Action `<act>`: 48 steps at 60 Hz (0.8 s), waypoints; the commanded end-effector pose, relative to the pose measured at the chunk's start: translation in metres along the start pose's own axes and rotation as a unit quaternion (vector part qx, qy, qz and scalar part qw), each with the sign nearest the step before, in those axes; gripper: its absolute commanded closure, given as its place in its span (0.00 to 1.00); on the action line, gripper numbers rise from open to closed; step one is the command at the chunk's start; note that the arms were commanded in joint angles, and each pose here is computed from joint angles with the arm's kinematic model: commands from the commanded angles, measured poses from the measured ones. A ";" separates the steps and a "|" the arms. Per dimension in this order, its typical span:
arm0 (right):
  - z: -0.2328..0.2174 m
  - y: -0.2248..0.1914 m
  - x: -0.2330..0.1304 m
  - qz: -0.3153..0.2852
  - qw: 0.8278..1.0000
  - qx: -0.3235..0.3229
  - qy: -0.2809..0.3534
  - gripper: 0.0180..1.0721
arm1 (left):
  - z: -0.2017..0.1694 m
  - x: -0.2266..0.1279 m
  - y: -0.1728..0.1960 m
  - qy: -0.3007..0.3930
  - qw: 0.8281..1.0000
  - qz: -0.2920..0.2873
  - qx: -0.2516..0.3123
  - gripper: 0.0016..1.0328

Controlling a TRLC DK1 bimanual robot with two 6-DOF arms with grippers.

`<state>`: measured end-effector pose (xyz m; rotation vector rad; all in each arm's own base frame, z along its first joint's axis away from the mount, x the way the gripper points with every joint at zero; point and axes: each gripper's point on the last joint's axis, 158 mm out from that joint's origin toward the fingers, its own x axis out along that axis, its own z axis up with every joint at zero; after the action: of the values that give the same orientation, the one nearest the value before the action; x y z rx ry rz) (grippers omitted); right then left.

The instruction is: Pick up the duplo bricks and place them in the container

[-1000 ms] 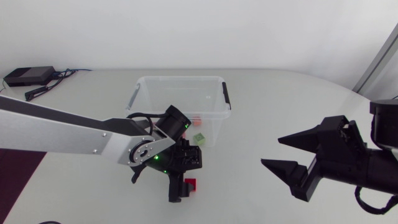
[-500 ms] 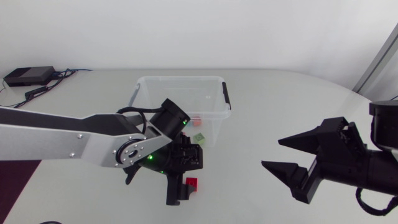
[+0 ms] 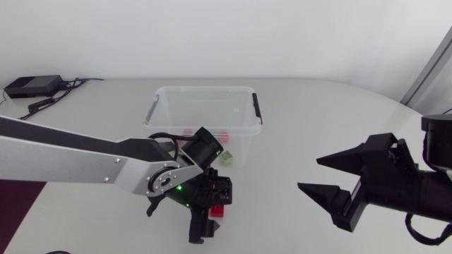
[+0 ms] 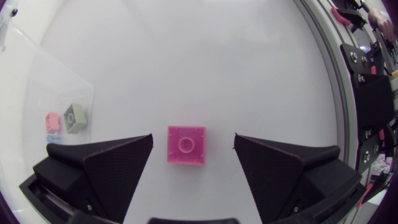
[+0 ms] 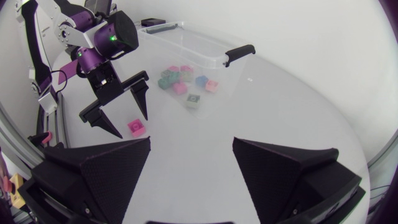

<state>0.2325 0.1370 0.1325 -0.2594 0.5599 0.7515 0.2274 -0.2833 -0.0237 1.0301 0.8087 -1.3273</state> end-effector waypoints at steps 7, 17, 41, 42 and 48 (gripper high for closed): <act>-0.012 0.003 0.002 0.005 1.000 -0.004 0.012 0.09 | -0.005 0.011 -0.004 0.015 1.000 -0.014 0.003 0.41; -0.013 0.002 0.003 0.006 1.000 -0.004 0.014 0.09 | -0.005 0.010 -0.002 0.015 1.000 -0.013 -0.001 0.68; -0.019 -0.005 0.007 -0.004 1.000 0.002 0.013 0.09 | 0.013 -0.082 0.024 -0.037 0.997 0.059 -0.018 0.70; -0.019 -0.005 0.007 -0.004 1.000 0.002 0.013 0.09 | 0.015 -0.095 0.030 -0.045 0.996 0.071 -0.021 0.70; -0.021 -0.009 0.009 -0.011 1.000 0.006 0.010 0.09 | 0.027 -0.140 0.055 -0.087 0.988 0.123 -0.040 0.70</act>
<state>0.2375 0.1296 0.1253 -0.2621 0.5540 0.7251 0.2482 -0.2598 0.0804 0.9595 0.6628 -1.2072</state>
